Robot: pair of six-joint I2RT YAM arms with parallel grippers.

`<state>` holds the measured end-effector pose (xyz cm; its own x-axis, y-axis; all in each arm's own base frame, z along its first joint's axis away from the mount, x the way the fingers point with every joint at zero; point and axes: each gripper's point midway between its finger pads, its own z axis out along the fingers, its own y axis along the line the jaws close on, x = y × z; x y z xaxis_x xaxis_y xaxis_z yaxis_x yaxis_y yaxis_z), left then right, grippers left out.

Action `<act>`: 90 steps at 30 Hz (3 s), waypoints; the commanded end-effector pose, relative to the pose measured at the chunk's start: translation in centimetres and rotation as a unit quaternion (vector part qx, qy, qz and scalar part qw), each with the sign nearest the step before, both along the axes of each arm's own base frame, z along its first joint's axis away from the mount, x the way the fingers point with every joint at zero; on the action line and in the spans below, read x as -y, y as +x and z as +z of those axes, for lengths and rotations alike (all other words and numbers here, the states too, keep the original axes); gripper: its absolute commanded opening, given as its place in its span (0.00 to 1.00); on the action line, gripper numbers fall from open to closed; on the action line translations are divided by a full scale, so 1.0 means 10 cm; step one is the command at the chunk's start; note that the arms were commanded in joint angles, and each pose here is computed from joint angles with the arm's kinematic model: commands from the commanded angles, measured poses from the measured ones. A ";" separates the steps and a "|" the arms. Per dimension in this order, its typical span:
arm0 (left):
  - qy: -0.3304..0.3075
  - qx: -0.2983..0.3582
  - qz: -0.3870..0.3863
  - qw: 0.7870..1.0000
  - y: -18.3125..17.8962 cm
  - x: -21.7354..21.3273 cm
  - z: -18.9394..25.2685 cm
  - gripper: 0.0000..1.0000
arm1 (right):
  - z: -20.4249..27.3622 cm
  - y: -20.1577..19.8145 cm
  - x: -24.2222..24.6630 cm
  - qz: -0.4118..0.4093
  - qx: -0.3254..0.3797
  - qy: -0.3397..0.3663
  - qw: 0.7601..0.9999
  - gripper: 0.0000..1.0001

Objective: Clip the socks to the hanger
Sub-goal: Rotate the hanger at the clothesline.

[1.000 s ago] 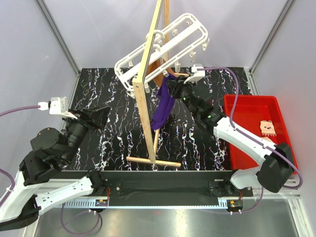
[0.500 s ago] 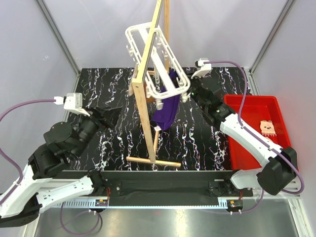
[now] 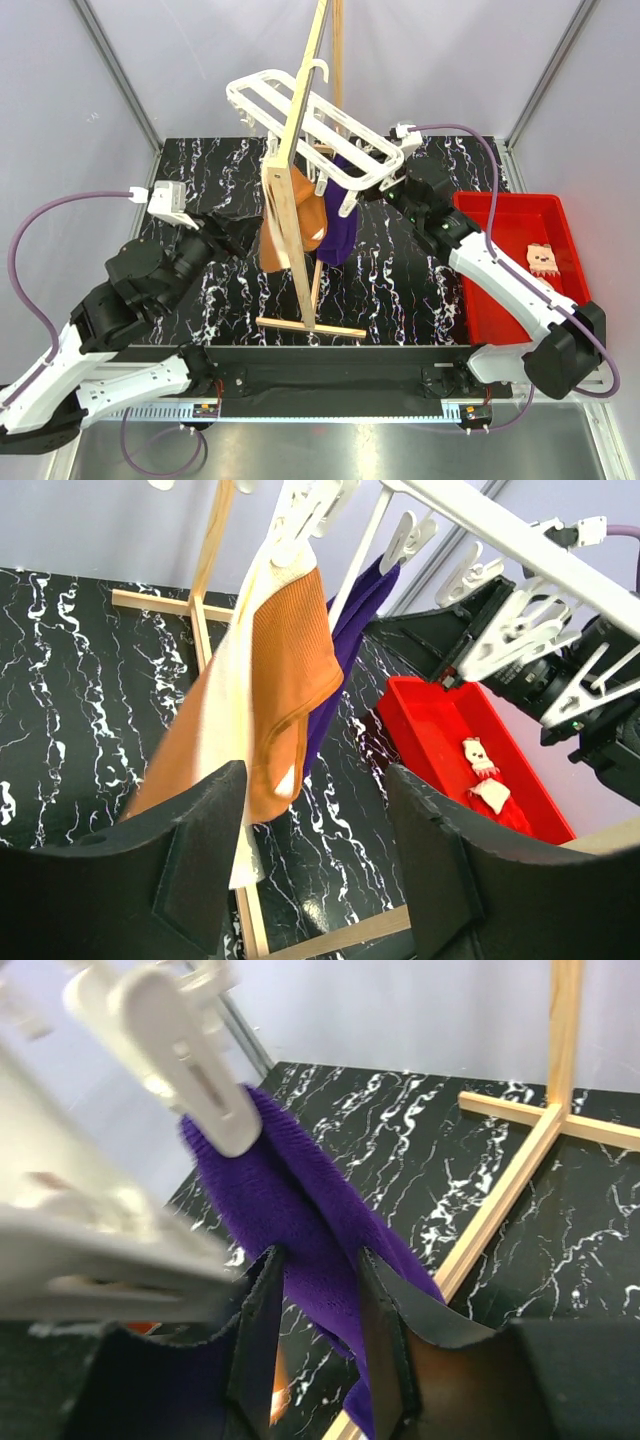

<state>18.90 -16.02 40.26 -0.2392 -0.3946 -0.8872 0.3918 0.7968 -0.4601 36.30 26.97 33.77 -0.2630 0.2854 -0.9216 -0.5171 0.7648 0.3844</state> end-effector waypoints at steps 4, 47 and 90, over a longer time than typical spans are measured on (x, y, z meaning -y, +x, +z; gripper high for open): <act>0.031 -0.001 0.028 0.999 0.15 0.04 0.09 0.66 | 0.27 -0.20 -0.04 0.047 0.029 0.012 0.998 0.43; 0.026 -0.073 0.042 0.996 2.99 0.27 -0.28 0.24 | 0.31 0.81 -0.19 0.022 0.015 -0.012 1.000 0.11; -0.050 -0.135 -0.022 0.989 1.53 -0.01 -0.30 0.90 | 0.25 0.35 0.24 -0.002 -0.101 -0.010 0.995 0.68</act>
